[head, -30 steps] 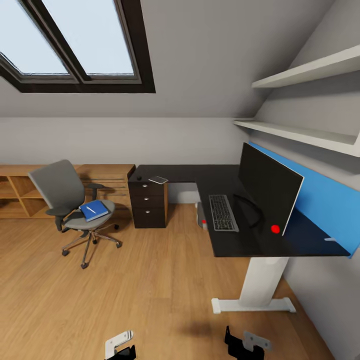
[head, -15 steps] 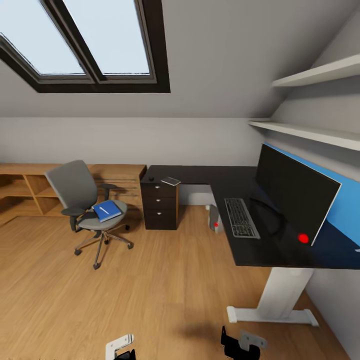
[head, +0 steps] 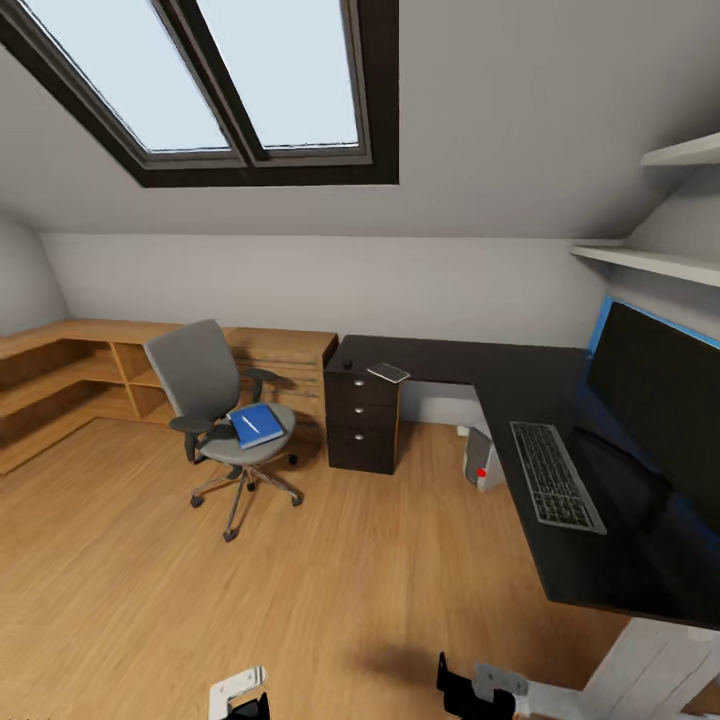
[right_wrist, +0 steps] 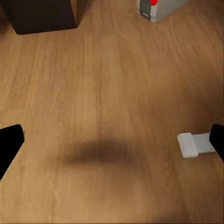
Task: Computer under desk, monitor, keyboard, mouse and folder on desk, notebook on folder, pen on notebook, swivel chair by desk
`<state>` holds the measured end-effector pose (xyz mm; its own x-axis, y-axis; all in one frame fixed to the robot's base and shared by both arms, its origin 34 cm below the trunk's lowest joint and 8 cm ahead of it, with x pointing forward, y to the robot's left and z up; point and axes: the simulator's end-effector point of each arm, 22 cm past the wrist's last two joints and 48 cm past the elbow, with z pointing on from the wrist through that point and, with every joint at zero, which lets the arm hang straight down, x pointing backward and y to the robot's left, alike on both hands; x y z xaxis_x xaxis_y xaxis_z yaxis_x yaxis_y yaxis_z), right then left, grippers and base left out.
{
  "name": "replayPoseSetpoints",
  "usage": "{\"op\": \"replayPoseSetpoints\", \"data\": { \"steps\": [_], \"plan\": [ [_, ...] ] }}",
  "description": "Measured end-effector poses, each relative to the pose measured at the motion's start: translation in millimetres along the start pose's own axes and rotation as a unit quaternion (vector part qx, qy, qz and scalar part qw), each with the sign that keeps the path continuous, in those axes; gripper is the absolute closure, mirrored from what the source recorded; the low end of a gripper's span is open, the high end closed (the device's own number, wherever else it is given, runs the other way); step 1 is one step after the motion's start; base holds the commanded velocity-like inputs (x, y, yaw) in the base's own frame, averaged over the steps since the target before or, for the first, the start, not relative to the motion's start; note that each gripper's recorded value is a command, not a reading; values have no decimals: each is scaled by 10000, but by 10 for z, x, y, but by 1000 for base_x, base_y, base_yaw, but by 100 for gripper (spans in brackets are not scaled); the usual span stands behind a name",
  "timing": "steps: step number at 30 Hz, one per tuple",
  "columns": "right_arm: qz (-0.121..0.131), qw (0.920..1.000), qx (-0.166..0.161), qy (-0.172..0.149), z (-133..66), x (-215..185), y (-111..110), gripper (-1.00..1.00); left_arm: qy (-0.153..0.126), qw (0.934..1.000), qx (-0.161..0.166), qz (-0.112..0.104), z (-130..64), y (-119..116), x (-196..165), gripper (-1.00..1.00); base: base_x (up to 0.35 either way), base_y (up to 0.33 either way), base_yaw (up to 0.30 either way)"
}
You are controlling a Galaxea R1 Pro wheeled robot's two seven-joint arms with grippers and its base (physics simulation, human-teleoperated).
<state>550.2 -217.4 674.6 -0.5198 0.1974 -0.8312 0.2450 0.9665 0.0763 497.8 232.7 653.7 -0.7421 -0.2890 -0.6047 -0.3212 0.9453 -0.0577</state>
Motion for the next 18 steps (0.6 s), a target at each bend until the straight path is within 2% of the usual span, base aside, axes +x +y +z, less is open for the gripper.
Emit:
{"op": "replayPoseSetpoints", "data": {
  "steps": [10, 18],
  "plan": [
    [-33, 10000, -33, -1, -87, -91, 27, -100, -20, 10000, -8, -3, -107, 9, -56, -100, 328, 1, 271],
    [-35, 10000, -30, -3, -151, -162, 24, -100, -2, 10000, -12, -2, -190, 13, -86, -100, 328, 0, 64]
  ]
}}
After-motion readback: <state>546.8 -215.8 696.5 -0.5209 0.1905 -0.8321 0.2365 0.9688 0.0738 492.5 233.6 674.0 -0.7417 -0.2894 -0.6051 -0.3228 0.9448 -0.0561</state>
